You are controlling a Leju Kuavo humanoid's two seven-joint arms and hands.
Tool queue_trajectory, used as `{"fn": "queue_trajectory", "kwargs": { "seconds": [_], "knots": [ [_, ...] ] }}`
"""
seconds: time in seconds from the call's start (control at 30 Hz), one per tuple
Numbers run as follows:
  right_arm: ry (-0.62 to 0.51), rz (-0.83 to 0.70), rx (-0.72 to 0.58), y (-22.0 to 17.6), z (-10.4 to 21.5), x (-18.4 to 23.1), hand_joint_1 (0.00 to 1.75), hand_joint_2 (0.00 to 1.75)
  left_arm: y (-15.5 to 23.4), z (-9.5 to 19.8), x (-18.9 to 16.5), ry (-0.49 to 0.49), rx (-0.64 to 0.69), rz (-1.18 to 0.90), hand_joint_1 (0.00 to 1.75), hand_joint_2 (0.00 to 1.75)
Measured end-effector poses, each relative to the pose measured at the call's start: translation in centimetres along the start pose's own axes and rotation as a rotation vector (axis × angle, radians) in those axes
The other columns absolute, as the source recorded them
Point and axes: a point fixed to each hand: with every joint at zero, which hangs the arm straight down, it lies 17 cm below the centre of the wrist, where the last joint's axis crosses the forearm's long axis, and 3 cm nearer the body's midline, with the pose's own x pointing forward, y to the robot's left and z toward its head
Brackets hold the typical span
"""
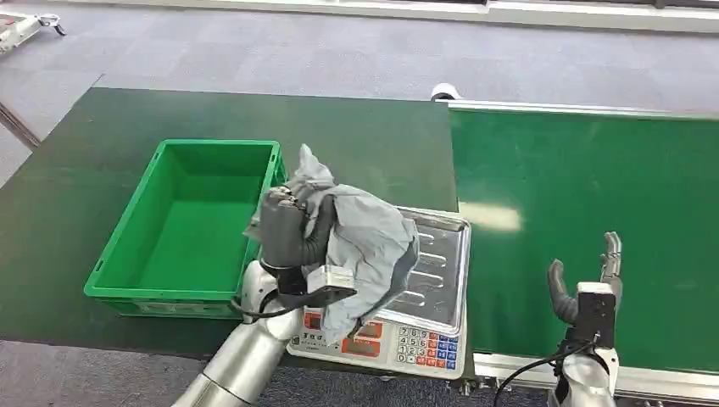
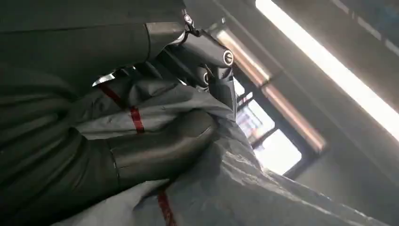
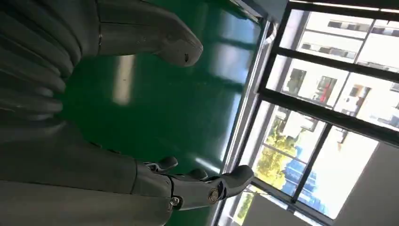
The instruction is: Moved the parcel from conveyor to table for the left to box.
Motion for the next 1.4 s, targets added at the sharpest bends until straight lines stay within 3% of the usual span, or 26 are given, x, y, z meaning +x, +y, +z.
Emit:
{"fn": "queue_trajectory", "kwargs": {
  "seconds": [0.2, 0.4, 0.53, 0.67, 0.8, 0.93, 0.97, 1.0, 1.2, 1.23, 1.3, 1.4],
  "knots": [
    [0.017, 0.012, -0.020, -0.5, 0.6, -0.5, 0.00, 1.75, 10.3, -3.5, 0.7, -0.045, 0.267, -0.147, 1.75, 1.75],
    [0.016, 0.025, -0.012, -0.6, 1.5, -0.5, 0.00, 1.75, 16.3, -2.6, -3.7, 0.032, 0.344, -0.338, 1.75, 1.75],
    [0.009, 0.024, -0.006, -0.6, 1.7, -0.3, 0.00, 1.75, 14.5, -1.2, -10.9, 0.202, 0.179, -0.528, 1.75, 1.75],
    [-0.002, 0.018, 0.017, -0.1, 1.6, 0.1, 0.00, 1.75, 11.9, 3.7, -19.2, 0.513, 0.029, -0.576, 1.75, 1.75],
    [-0.012, 0.012, 0.037, 0.4, 1.4, 0.3, 0.00, 1.75, 9.9, 7.4, -23.5, 0.698, -0.062, -0.557, 1.75, 1.75],
    [-0.027, 0.007, 0.046, 0.8, 0.8, 0.8, 0.00, 1.75, 9.2, 7.7, -25.3, 0.761, -0.094, -0.542, 1.75, 1.75],
    [-0.029, 0.007, 0.047, 0.8, 0.8, 0.9, 0.00, 1.75, 9.2, 7.9, -25.6, 0.773, -0.098, -0.539, 1.43, 1.75],
    [-0.030, 0.006, 0.049, 0.8, 0.7, 0.9, 0.00, 1.75, 9.3, 8.0, -25.8, 0.779, -0.096, -0.534, 0.00, 1.75],
    [-0.030, 0.007, 0.051, 1.0, 0.8, 1.0, 0.00, 1.75, 11.6, 6.8, -24.5, 0.666, -0.020, -0.518, 0.00, 1.75],
    [-0.029, 0.009, 0.049, 1.0, 0.8, 0.9, 0.00, 1.75, 11.9, 6.2, -23.7, 0.610, 0.005, -0.504, 0.00, 0.00],
    [-0.029, 0.011, 0.044, 0.9, 0.8, 0.9, 0.00, 1.75, 13.2, 5.6, -22.5, 0.545, 0.077, -0.478, 0.00, 0.00],
    [-0.023, 0.010, 0.030, 0.7, 0.8, 0.8, 0.00, 1.75, 15.6, 5.9, -21.6, 0.552, 0.228, -0.415, 0.00, 0.00]
  ]
}}
